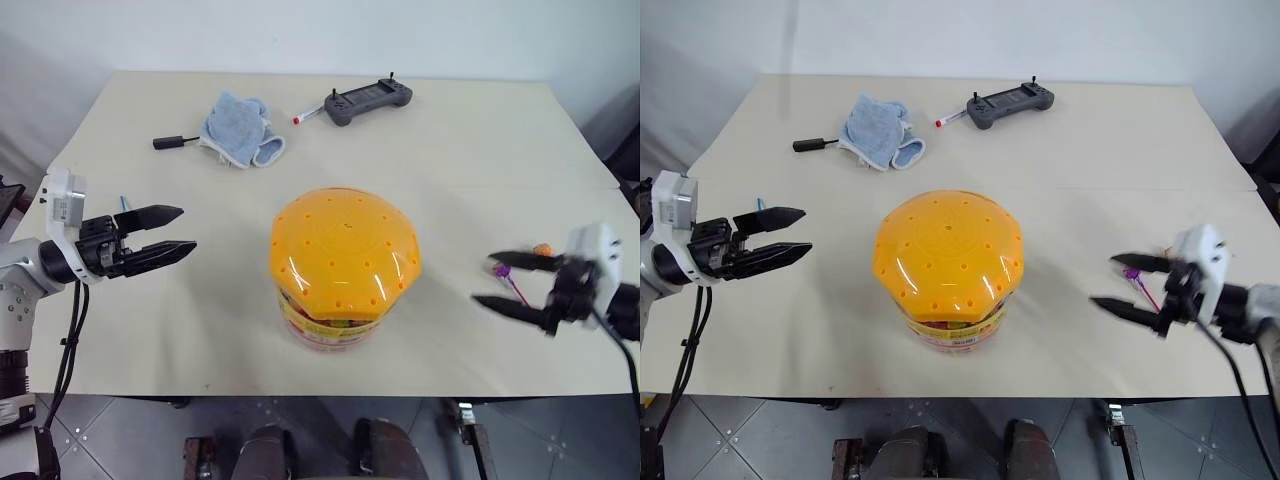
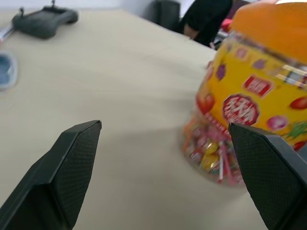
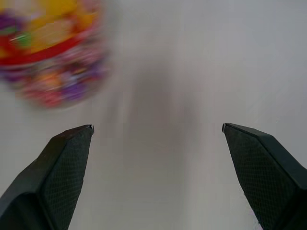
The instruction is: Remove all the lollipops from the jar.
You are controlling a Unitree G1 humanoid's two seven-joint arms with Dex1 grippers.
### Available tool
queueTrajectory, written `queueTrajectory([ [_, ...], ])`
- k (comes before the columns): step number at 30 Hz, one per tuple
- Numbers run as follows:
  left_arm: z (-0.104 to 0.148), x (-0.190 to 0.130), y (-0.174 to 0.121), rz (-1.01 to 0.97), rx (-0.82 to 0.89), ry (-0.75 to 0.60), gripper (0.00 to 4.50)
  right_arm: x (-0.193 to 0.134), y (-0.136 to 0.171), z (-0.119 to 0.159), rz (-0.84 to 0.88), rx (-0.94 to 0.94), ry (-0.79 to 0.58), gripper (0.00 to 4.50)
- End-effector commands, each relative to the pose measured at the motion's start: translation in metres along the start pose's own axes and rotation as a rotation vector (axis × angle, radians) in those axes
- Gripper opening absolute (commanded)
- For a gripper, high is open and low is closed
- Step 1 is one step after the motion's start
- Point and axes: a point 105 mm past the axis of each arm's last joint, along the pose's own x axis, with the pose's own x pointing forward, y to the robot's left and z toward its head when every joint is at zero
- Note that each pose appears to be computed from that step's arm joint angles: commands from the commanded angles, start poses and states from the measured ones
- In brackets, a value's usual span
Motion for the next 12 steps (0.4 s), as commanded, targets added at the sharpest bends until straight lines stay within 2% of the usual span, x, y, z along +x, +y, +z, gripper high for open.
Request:
queueTrajectory([
  [1, -0.007, -0.011, 0.000, 0.038, -0.009, 0.012, 4.50, 0.010, 0.012, -0.004, 0.093, -0.055, -0.003, 4.49],
  [6, -0.023, -0.029, -0.006, 0.122, 0.015, 0.021, 4.50, 0.019, 0.013, -0.014, 0.101, -0.023, -0.025, 4.49],
  [12, -0.034, -0.034, -0.021, 0.142, 0.049, 0.048, 4.50, 0.025, 0.011, -0.015, 0.052, 0.006, -0.072, 4.49],
])
